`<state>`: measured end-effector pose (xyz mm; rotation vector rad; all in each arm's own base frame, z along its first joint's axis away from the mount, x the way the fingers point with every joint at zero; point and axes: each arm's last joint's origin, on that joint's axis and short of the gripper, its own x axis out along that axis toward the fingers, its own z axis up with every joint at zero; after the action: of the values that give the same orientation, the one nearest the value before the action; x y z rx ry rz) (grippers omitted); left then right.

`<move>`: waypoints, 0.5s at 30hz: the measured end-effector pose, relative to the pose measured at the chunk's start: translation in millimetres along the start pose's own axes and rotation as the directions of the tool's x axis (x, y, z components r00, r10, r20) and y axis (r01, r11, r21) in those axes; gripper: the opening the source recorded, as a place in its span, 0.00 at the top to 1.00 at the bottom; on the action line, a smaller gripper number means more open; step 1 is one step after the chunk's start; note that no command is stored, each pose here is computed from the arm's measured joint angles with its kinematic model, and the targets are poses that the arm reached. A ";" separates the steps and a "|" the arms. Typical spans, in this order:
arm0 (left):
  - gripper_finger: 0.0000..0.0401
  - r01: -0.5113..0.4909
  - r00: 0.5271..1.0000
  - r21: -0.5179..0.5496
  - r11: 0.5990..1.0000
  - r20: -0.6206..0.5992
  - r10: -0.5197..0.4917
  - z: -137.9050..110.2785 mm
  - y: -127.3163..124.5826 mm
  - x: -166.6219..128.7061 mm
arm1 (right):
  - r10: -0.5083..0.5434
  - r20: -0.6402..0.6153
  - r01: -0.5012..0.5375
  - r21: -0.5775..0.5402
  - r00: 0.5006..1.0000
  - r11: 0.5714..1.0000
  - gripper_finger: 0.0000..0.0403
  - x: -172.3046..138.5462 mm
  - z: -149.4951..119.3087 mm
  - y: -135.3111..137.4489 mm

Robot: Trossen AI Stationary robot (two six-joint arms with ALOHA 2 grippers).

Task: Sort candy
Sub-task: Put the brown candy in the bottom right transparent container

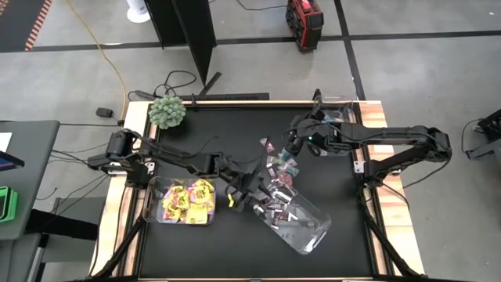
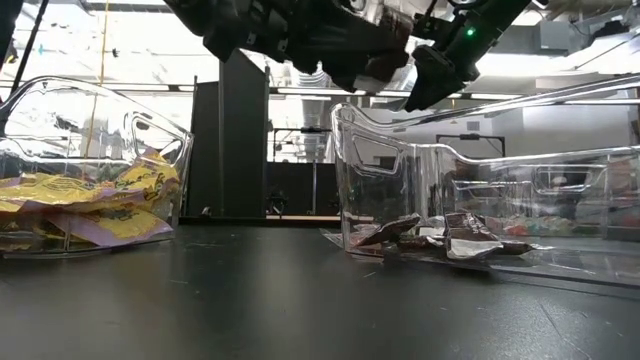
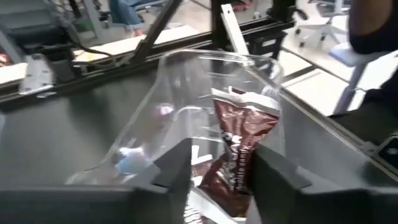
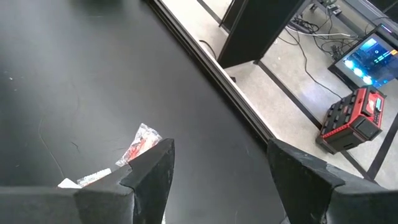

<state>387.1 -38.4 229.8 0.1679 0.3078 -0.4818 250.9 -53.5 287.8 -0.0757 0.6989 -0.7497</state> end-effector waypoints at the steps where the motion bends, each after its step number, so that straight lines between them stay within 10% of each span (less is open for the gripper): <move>1: 0.60 0.008 1.000 -0.007 1.000 0.000 -0.008 0.1 -1.2 0.4 | 0.000 0.000 0.000 0.000 1.000 1.000 0.32 0.0 0.0 0.0; 15: 0.26 0.009 0.999 -0.129 0.992 0.037 -0.004 -15.6 -2.5 29.6 | 0.001 0.005 -0.001 0.005 1.000 1.000 0.32 0.0 0.6 0.1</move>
<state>406.9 -49.7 205.1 0.0325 0.3027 -0.4696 251.3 -53.6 288.2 -0.0724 0.6919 -0.7507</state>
